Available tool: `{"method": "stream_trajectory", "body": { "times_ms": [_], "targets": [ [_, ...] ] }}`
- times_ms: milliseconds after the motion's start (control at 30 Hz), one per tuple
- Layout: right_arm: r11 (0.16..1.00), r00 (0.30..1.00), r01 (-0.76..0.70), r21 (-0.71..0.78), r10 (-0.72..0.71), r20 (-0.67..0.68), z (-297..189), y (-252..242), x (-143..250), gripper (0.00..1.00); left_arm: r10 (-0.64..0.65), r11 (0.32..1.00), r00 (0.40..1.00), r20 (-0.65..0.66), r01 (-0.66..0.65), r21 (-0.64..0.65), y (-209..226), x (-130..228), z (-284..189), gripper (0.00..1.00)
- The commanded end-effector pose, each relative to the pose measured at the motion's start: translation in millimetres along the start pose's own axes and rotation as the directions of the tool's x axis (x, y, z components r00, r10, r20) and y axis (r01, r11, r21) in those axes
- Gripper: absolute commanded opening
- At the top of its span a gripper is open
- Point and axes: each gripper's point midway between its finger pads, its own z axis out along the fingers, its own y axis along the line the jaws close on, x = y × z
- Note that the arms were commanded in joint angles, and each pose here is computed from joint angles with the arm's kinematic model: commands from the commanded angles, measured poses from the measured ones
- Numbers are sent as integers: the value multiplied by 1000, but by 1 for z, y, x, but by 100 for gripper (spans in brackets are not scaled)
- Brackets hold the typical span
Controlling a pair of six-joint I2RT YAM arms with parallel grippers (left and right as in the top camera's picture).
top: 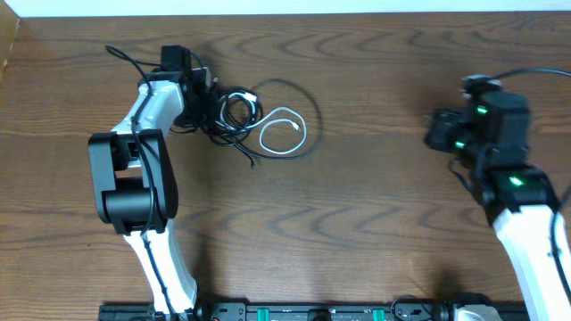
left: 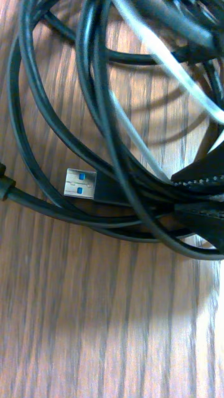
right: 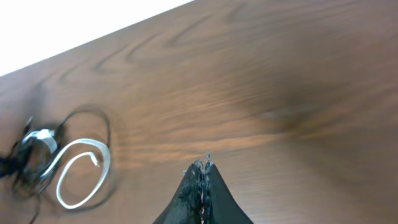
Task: Untangle cables
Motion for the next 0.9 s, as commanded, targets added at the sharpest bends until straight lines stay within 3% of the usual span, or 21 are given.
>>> {"method": "stream_trajectory", "body": {
  "times_ms": [0, 300, 333, 367, 500, 867],
  "targets": [
    [994, 995, -22, 108, 11, 97, -34, -30, -22, 1, -51, 983, 993, -102, 31, -183, 46, 33, 24, 7],
    [988, 999, 42, 146, -46, 25, -52, -41, -2, 4, 22, 995, 995, -93, -30, -91, 1, 29, 20, 7],
    [988, 999, 42, 146, -44, 11, -51, -42, 1, 14, 35, 996, 996, -87, -42, -84, -6, 27, 18, 8],
    [991, 999, 49, 122, -47, -18, -47, -38, 6, 35, 64, 995, 996, -68, -69, -76, -19, 24, 11, 7],
    [997, 995, 62, 41, -59, -80, -37, -26, 17, 53, 126, 992, 992, -21, -126, 12, -60, 17, -8, 8],
    [966, 952, 128, -226, -184, -246, -2, 11, 54, 57, 278, 900, 948, 155, -314, 303, -167, 14, -88, 7]
  ]
}}
